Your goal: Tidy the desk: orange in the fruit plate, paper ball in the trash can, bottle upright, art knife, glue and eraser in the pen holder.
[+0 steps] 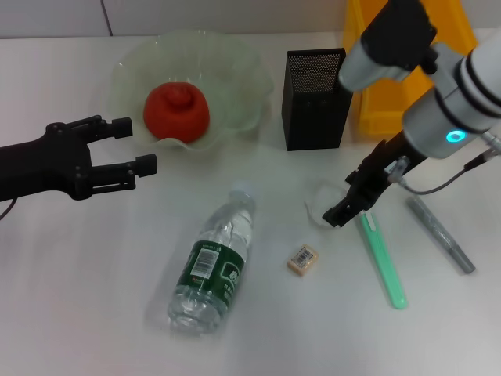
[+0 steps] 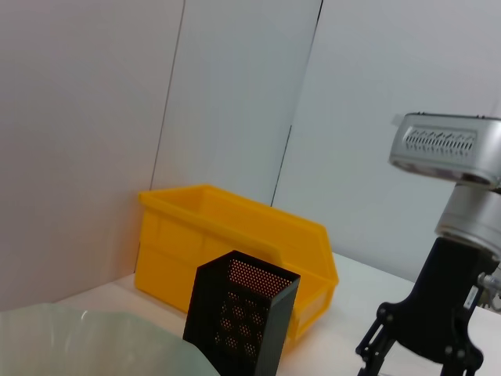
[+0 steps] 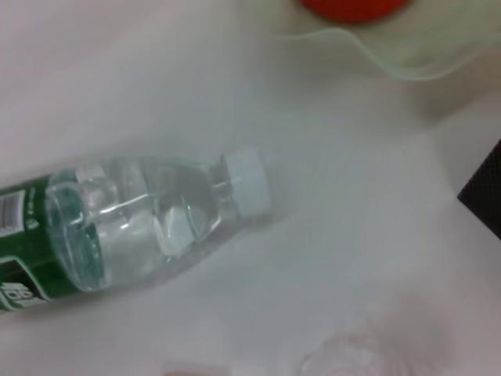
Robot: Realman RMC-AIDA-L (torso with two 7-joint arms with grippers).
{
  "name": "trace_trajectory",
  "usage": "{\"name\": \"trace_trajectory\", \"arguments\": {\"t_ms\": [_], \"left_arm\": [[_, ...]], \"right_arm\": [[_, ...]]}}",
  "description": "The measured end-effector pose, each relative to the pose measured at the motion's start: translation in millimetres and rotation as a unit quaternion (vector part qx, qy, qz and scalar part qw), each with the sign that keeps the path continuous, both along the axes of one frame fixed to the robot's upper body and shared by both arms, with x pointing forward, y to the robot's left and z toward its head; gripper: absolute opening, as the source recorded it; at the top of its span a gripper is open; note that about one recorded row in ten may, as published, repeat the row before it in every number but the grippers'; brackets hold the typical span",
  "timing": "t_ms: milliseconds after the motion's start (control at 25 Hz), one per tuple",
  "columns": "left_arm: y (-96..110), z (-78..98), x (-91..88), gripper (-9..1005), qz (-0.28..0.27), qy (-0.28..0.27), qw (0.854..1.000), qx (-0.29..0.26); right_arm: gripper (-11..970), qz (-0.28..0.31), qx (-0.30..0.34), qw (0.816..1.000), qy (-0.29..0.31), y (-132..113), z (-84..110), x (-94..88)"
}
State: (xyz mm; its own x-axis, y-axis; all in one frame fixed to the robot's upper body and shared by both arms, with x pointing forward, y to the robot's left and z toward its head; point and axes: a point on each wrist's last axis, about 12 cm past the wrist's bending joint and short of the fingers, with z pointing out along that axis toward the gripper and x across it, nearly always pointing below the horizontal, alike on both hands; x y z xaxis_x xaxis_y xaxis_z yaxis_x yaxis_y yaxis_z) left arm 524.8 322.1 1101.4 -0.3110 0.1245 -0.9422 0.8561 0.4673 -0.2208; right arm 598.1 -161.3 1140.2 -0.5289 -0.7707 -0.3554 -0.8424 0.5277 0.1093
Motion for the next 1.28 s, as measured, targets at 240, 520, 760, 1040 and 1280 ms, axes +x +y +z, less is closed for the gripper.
{"name": "trace_trajectory", "arguments": {"t_ms": [240,520,760,1040,1280], "left_arm": [[-1.2,-1.3,0.3,842,0.003,0.001,1.000,0.001],[-2.2,-5.1,2.1,841,0.007,0.007,1.000,0.010],[-3.3,-5.6,2.6,834,0.006,0.008,1.000,0.011],[-1.3,-4.0,3.0,826,0.008,0.005,1.000,0.010],[-5.3,-2.4,7.2,819,0.004,0.005,1.000,0.011]], "right_arm": [[717,0.011,-0.007,1.000,-0.013,10.2,-11.9,1.5],[615,0.021,0.005,1.000,-0.010,13.9,-12.2,-1.2],[544,0.008,0.041,0.998,-0.044,-7.1,19.8,-12.0],[544,-0.069,0.129,0.975,-0.165,-68.1,73.9,-31.5],[544,-0.220,0.140,0.913,-0.315,-129.9,66.6,-5.5]]}}
